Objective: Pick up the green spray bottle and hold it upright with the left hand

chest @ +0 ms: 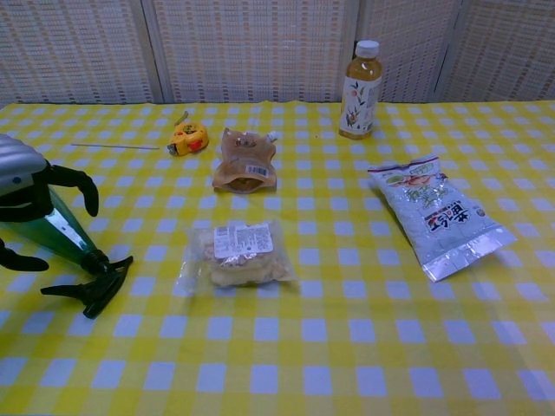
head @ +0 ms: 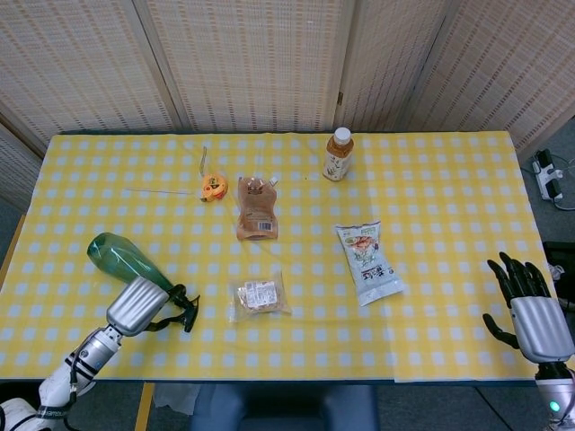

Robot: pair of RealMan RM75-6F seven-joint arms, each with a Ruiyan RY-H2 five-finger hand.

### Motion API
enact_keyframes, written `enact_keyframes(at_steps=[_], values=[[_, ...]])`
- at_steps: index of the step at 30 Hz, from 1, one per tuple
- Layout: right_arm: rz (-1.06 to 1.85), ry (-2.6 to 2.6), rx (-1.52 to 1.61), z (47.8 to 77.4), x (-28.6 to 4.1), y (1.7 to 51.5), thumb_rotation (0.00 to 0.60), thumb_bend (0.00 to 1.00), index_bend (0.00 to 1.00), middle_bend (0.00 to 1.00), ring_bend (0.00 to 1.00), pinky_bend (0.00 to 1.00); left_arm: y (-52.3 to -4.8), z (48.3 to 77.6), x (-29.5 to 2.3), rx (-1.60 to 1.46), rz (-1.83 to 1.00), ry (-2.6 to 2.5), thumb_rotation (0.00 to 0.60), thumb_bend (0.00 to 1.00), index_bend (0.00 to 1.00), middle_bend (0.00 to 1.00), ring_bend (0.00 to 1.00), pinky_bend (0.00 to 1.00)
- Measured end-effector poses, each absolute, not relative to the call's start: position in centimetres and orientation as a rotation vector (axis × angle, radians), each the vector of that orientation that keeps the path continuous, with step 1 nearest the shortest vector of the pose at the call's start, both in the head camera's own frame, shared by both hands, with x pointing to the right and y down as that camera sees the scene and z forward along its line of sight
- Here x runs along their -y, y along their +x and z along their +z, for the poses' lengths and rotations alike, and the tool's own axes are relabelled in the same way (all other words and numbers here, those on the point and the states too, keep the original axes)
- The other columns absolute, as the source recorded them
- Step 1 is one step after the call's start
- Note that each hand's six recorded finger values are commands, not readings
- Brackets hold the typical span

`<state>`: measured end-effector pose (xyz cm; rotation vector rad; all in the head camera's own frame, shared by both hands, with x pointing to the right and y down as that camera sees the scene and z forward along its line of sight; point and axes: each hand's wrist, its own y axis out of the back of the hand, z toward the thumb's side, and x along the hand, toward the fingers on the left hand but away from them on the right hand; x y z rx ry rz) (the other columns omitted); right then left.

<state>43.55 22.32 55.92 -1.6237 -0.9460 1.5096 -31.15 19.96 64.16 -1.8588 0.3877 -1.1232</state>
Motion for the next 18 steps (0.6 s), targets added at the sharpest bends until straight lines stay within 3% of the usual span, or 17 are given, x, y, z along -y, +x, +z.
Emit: enact_keyframes(at_steps=[6,18], values=[[1.512,-1.650,0.932,55.9,-22.7,43.6,0.600,0.34,0.00,0.00,0.00,0.00,-30.9,66.4,-19.1,-0.337,-1.156,-1.852,0.600,0.21,0.41,1.00,1.00,1.00],[1.539,-1.625,0.953,55.3,-23.0,44.7,0.600,0.34,0.00,0.00,0.00,0.00,-30.8,69.2,-18.7,-0.239,-1.213,-1.870,0.600,0.22,0.40,1.00,1.00,1.00]])
